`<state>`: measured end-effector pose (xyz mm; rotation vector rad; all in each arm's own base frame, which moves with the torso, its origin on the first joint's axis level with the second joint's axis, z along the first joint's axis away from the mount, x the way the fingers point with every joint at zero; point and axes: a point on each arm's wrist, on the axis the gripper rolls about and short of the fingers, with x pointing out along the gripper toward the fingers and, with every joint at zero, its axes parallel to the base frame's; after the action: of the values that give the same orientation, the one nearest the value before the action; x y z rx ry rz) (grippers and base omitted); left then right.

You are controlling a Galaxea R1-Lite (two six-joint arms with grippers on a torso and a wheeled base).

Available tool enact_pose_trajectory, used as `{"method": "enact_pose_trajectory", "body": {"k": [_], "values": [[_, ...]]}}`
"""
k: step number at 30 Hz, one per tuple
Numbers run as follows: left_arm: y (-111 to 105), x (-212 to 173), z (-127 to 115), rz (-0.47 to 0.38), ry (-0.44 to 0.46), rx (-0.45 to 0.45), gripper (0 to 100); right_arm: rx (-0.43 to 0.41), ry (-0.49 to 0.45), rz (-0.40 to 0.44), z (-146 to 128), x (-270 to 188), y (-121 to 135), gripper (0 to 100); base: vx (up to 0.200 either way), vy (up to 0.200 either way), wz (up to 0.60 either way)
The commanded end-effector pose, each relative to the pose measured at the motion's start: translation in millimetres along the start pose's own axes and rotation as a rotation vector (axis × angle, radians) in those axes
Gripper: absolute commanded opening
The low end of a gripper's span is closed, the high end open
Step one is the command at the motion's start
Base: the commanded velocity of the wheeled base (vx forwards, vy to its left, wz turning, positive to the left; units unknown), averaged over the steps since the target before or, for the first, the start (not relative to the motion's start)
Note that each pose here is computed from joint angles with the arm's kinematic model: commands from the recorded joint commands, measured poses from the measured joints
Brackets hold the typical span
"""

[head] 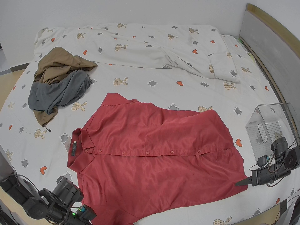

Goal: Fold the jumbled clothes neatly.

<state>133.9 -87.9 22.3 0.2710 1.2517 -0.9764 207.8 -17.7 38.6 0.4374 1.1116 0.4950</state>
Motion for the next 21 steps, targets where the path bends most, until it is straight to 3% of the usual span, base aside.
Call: {"method": "enact_pose_trajectory", "body": {"k": [1,5,11,13,18,21], "values": [[-1,-6,3,0.010,-0.038,0.007,100,0.005,0.002,-0.002,-3,-1,0,100,0.000,0.000,0.00],[-5,-12,4,-0.001,-0.084,-0.003,100,0.003,-0.024,-0.016,-3,-7,0,100,0.000,0.000,0.00],[-12,-34,18,-0.003,-0.213,-0.061,100,-0.051,-0.184,-0.062,9,-38,8,100,0.000,0.000,0.00],[-12,-48,35,-0.001,-0.280,-0.135,100,-0.092,-0.252,-0.064,23,-48,15,100,0.000,0.000,0.00],[-3,-69,72,-0.002,-0.417,-0.275,100,-0.107,-0.323,-0.037,58,-53,25,100,0.000,0.000,0.00],[14,-91,104,0.000,-0.542,-0.404,100,-0.105,-0.355,0.009,103,-41,44,100,0.000,0.000,0.00]]}}
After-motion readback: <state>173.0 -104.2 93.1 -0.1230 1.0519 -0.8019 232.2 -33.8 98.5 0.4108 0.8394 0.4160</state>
